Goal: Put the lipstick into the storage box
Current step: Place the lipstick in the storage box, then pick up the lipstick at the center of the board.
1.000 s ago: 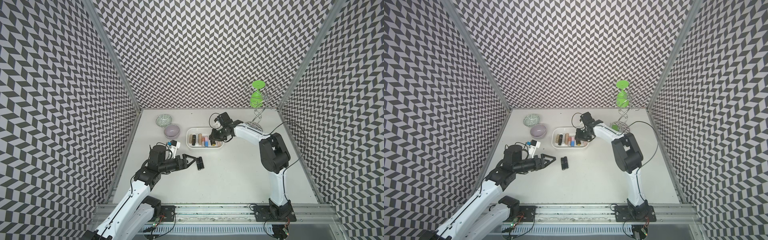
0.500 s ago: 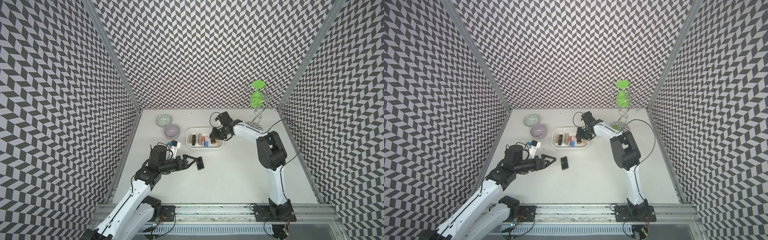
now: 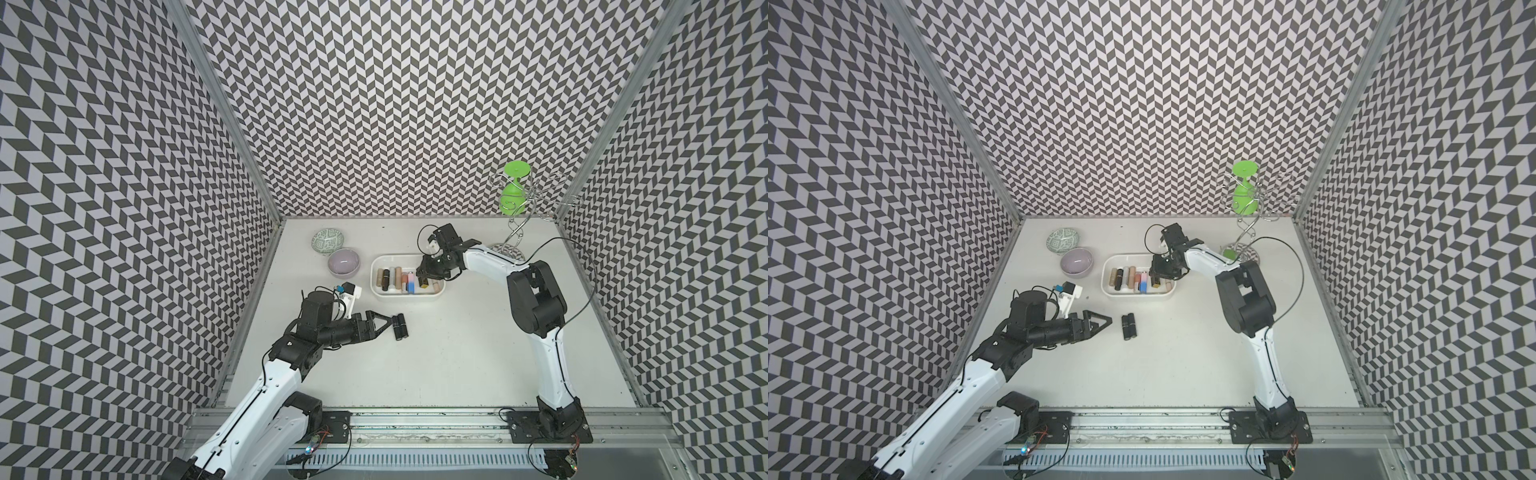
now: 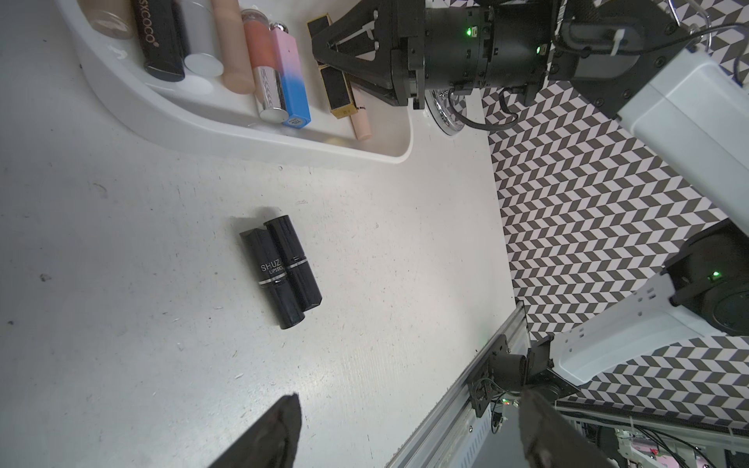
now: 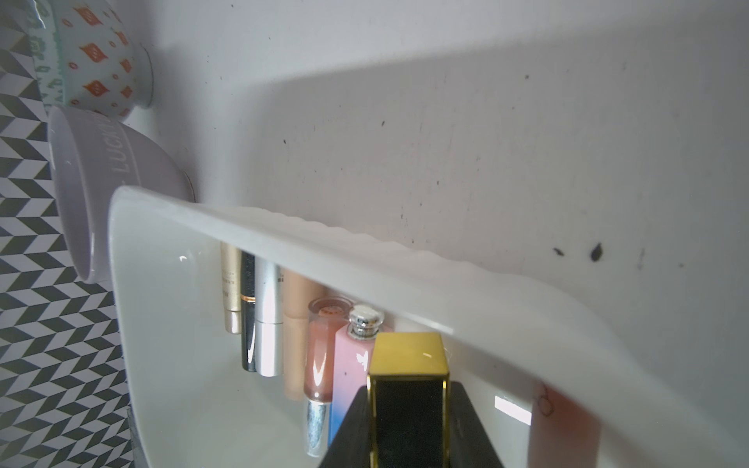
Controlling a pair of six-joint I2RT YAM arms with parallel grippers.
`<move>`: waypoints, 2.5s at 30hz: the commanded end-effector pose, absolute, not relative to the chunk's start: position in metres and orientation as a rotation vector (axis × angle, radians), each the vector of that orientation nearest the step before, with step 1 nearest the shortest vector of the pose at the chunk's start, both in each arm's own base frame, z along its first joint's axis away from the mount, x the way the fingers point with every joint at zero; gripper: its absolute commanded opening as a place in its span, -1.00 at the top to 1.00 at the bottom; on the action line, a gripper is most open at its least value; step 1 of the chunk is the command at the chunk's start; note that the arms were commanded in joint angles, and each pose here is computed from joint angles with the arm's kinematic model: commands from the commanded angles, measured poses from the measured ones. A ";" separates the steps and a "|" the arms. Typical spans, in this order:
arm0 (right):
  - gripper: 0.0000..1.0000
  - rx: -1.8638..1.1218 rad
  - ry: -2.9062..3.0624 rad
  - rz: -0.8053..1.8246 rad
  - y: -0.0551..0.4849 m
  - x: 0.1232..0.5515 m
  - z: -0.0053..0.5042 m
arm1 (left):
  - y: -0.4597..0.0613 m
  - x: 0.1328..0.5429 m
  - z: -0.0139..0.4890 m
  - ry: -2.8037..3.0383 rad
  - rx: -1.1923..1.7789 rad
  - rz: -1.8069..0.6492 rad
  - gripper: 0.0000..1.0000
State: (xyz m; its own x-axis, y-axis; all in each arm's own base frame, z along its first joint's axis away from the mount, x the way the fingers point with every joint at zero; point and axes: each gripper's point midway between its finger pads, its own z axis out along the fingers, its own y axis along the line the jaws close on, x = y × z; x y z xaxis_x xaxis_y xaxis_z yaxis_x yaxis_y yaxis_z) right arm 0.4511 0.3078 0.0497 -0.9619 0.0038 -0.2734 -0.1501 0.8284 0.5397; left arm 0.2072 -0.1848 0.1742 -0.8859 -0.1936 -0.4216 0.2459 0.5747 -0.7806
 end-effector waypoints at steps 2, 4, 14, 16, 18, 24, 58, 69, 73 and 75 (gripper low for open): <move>0.42 -0.113 2.719 0.885 0.316 0.460 0.049 | -0.185 0.208 0.179 2.327 0.065 -1.250 -0.74; 0.40 -0.112 2.720 0.889 0.317 0.460 0.049 | -0.185 0.208 0.180 2.326 0.065 -1.249 -0.74; 0.15 -0.109 2.719 0.882 0.315 0.459 0.052 | -0.185 0.208 0.179 2.327 0.064 -1.249 -0.74; 0.15 -0.111 2.714 0.877 0.314 0.458 0.055 | -0.185 0.208 0.180 2.324 0.064 -1.253 -0.74; 0.15 -0.112 2.705 0.875 0.312 0.458 0.061 | -0.185 0.208 0.179 2.324 0.063 -1.255 -0.74; 0.14 -0.124 2.648 0.891 0.311 0.455 0.095 | -0.186 0.209 0.181 2.313 0.055 -1.266 -0.74; 0.12 -0.283 2.604 0.786 0.264 0.266 0.152 | -0.217 0.192 0.139 2.374 -0.012 -1.337 -0.74; 0.01 -0.522 2.689 0.697 0.338 0.235 0.111 | -0.185 0.175 0.114 2.442 -0.188 -1.189 -0.76; 0.00 -0.566 2.710 0.651 0.355 0.234 0.096 | -0.175 0.170 0.121 2.411 -0.203 -1.156 -0.77; -0.01 -0.575 2.725 0.633 0.360 0.236 0.089 | -0.170 0.170 0.126 2.395 -0.201 -1.131 -0.77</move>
State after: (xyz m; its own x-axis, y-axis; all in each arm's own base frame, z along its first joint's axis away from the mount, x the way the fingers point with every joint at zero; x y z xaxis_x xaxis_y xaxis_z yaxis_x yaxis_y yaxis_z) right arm 0.2251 0.3495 0.0868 -0.8916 -0.3201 -0.3203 -0.4299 0.8206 0.3767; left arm 0.1719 -0.1808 0.1285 -0.8848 -0.3112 -0.3468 0.0949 0.6085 -0.7879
